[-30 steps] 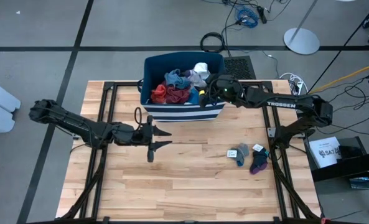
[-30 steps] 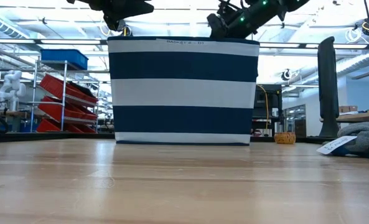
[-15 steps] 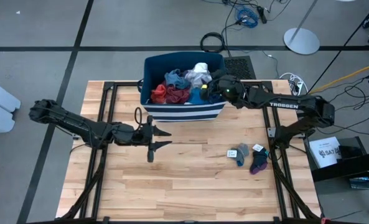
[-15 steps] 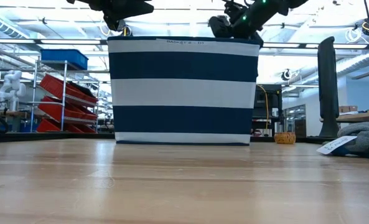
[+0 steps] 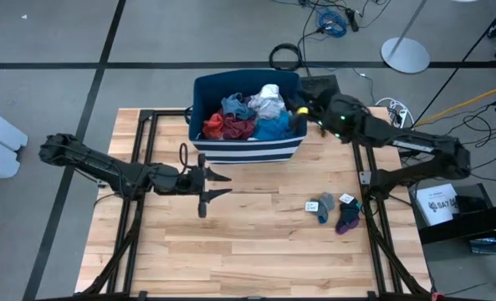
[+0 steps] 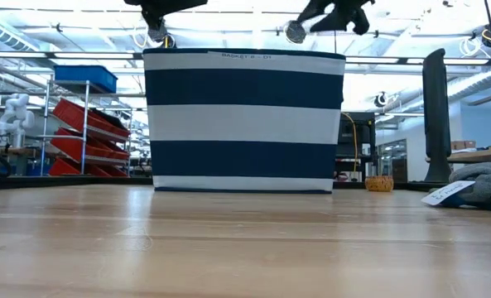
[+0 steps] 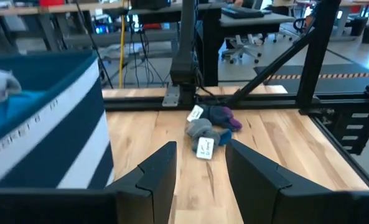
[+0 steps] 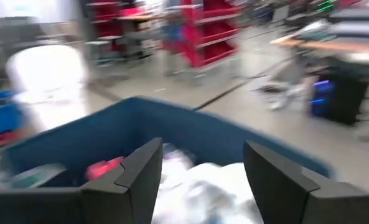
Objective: Sort clothes
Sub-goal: Put the gray socks into the blue laundry organizer
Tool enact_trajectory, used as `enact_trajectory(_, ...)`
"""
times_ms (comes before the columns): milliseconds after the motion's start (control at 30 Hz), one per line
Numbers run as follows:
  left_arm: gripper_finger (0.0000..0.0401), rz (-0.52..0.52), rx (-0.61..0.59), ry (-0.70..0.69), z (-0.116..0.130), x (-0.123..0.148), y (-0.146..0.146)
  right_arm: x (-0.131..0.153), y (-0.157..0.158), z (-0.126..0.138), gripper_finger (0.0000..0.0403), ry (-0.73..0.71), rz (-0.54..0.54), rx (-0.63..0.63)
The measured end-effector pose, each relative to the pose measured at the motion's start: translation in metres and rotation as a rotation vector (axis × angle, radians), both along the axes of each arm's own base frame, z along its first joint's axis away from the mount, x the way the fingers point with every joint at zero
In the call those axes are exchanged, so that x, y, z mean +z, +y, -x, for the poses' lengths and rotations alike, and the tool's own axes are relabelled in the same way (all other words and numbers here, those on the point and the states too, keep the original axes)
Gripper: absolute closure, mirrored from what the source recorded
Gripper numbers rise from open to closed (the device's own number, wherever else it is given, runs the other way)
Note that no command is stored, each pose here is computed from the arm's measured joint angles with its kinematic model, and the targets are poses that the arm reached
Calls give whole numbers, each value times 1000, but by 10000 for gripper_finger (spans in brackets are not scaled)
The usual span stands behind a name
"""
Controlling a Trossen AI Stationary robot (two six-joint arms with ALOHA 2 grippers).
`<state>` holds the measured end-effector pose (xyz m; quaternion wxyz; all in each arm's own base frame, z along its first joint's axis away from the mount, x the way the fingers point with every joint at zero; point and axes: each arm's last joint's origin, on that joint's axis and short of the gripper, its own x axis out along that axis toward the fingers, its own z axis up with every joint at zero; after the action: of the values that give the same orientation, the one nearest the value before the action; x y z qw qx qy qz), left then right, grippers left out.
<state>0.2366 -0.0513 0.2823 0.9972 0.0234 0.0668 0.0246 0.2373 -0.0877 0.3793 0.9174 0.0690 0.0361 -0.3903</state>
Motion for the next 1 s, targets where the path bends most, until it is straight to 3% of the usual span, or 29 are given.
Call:
enact_trajectory(200,253,-93,-11,-45,-2,17,-1,5,31,20,195,-25,-182,319)
enact_trajectory(367,253,-153,-14,-86,-4,33,-1,-9,59,25,195,102,-357,512)
enact_trajectory(567,253,-153,-11,-121,-4,46,-1,-35,93,32,195,337,-576,552)
enact_trajectory(767,253,-147,-11,-124,-4,47,-1,-47,122,40,195,456,-725,555)
enact_trajectory(1000,253,-144,-10,-130,-4,47,-1,-62,140,47,195,558,-797,396)
